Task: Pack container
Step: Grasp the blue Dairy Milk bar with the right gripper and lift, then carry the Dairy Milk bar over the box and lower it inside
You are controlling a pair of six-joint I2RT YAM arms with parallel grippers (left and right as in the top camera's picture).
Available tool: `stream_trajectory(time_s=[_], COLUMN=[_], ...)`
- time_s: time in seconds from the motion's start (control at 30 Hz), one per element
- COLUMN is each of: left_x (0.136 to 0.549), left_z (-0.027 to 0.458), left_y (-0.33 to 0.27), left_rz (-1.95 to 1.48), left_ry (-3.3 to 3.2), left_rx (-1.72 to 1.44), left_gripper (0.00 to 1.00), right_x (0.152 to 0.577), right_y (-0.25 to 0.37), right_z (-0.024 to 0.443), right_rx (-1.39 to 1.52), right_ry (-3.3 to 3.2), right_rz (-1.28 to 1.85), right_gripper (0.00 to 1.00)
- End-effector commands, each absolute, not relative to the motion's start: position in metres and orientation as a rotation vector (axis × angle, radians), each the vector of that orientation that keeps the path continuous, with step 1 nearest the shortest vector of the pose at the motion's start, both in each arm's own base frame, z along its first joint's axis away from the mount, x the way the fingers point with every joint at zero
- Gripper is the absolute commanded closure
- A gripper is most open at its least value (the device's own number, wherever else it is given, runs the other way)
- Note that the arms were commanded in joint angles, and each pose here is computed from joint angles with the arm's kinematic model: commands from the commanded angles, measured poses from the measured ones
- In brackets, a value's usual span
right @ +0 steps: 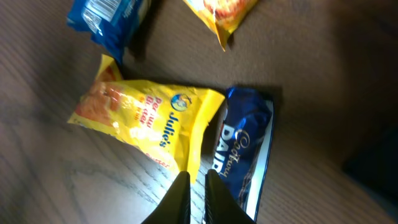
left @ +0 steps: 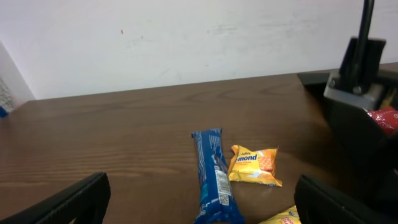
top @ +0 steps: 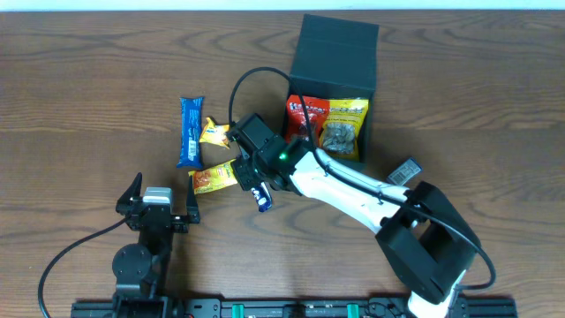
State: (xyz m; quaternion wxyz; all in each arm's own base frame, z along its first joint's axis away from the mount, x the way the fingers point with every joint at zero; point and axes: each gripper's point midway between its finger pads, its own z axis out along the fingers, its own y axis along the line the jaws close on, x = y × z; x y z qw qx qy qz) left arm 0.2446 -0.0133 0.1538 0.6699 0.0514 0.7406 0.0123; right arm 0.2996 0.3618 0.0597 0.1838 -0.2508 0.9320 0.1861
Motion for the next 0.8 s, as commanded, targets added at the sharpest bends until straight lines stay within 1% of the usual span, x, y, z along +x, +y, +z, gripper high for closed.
stream_trajectory(time_s=[0.0, 0.07, 0.1, 0.17, 0.2, 0.23, 0.4, 0.53, 0.77], left_x=[0.243, 0.243, 0.243, 0.243, 0.243, 0.243, 0.243, 0.243, 0.243], left_z=[0.135, 0.135, 0.135, 0.135, 0.135, 0.135, 0.135, 0.135, 0.135], left_y=[-0.009, -0.009, -0.009, -0.009, -0.009, -0.009, -0.009, -0.009, -0.009], left_rz=[0.043, 0.043, 0.043, 0.043, 0.043, 0.043, 0.043, 0.043, 0.043], left_ry=[1.728, 1.729, 1.728, 1.728, 1.728, 1.729, 1.729, 1.729, 1.729], left_rx=[0.100, 0.100, 0.100, 0.100, 0.100, 0.100, 0.100, 0.100, 0.100], left_gripper=[0.05, 0.04, 0.05, 0.05, 0.05, 0.05, 0.04, 0.05, 0.05], right_x=[0.302, 0.299, 0.299, 0.295, 0.292, 0.291, 0.292, 0.288, 0.292], right_y=[0.364, 0.361, 0.357, 0.350, 0.348, 0.346, 0.344, 0.348, 0.345], right_z=[0.060, 0.059, 0.057, 0.053, 0.051, 0.050, 0.036, 0.022, 0.004], right_rx=[-0.760, -0.808, -0.817, -0.821, -0.845, -0.859, -0.875, -0.900, -0.894], right_ry=[2.614, 2.614, 2.621, 2.651, 2.657, 2.655, 2.627, 2.638, 2.645], right_rz=[0.492, 0.469, 0.442, 0.403, 0.390, 0.369, 0.202, 0.186, 0.138], right_gripper=[0.87, 0.69, 0.58, 0.47, 0.44, 0.43, 0.49, 0.50, 0.52])
